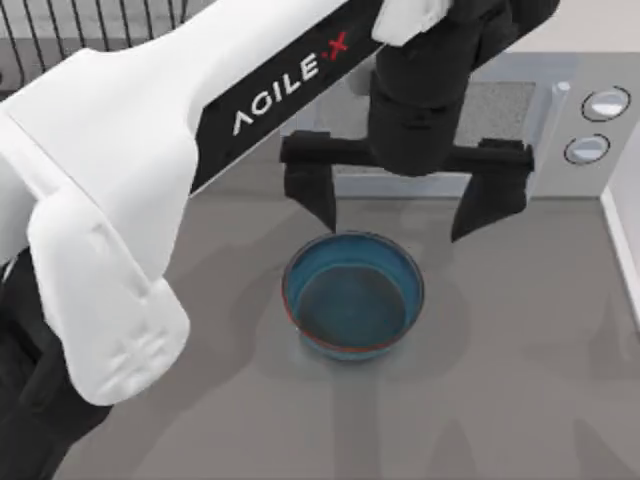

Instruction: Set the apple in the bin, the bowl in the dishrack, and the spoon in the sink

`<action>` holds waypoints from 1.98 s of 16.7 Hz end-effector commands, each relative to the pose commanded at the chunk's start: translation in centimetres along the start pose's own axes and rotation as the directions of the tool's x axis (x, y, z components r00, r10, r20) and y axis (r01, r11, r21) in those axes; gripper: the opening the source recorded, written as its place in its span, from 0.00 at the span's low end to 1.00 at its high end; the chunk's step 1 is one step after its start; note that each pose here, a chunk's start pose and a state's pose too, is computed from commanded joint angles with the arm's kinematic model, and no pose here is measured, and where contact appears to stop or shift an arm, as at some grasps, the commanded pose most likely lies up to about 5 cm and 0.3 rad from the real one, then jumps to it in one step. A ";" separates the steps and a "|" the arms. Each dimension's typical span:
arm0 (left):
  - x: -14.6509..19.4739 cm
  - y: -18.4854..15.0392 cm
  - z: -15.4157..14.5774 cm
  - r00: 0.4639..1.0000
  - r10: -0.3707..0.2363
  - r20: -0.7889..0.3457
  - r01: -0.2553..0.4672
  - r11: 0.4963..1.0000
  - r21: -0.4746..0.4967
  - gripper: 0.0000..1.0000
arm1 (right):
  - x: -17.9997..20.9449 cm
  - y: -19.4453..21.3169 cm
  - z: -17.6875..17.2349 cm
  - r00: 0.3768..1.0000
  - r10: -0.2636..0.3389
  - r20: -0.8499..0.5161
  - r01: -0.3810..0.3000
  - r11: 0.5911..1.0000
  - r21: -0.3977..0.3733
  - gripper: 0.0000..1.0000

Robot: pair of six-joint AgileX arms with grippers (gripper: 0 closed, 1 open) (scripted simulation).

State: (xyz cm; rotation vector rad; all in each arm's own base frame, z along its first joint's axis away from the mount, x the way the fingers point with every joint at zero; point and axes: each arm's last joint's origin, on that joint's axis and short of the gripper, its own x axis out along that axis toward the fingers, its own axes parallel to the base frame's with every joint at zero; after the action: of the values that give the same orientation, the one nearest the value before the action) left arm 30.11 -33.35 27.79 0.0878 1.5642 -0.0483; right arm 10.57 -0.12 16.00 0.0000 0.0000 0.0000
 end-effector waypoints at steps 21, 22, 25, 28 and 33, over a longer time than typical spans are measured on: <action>7.6 -6.1 1.0 1.000 -0.027 -0.005 0.027 0.998 -0.065 1.00 | 0.0 0.0 0.0 1.000 0.000 0.000 0.000 1.000 0.000 1.00; 8.5 -6.4 0.9 1.000 -0.027 -0.005 0.026 0.998 -0.065 1.00 | 0.0 0.0 0.0 1.000 0.000 0.000 0.000 1.000 0.000 1.00; 11.0 -6.6 1.0 1.000 -0.027 -0.005 0.026 0.997 -0.066 1.00 | 0.0 0.0 0.0 1.000 0.000 0.000 0.000 1.000 0.000 1.00; 13.2 -5.8 1.4 1.000 -0.025 -0.007 0.024 0.998 -0.065 1.00 | 0.0 0.0 0.0 1.000 0.000 0.000 0.000 1.000 0.000 1.00; 14.9 -3.7 2.9 1.000 -0.025 -0.005 0.025 0.997 -0.067 1.00 | 0.0 0.0 0.0 1.000 0.000 0.000 0.000 1.000 0.000 1.00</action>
State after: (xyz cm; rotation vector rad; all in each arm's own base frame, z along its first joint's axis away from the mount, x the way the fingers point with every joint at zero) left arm 32.77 -36.87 12.81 0.0157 1.5710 -0.0158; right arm 10.57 -0.12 16.00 0.0000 0.0000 0.0000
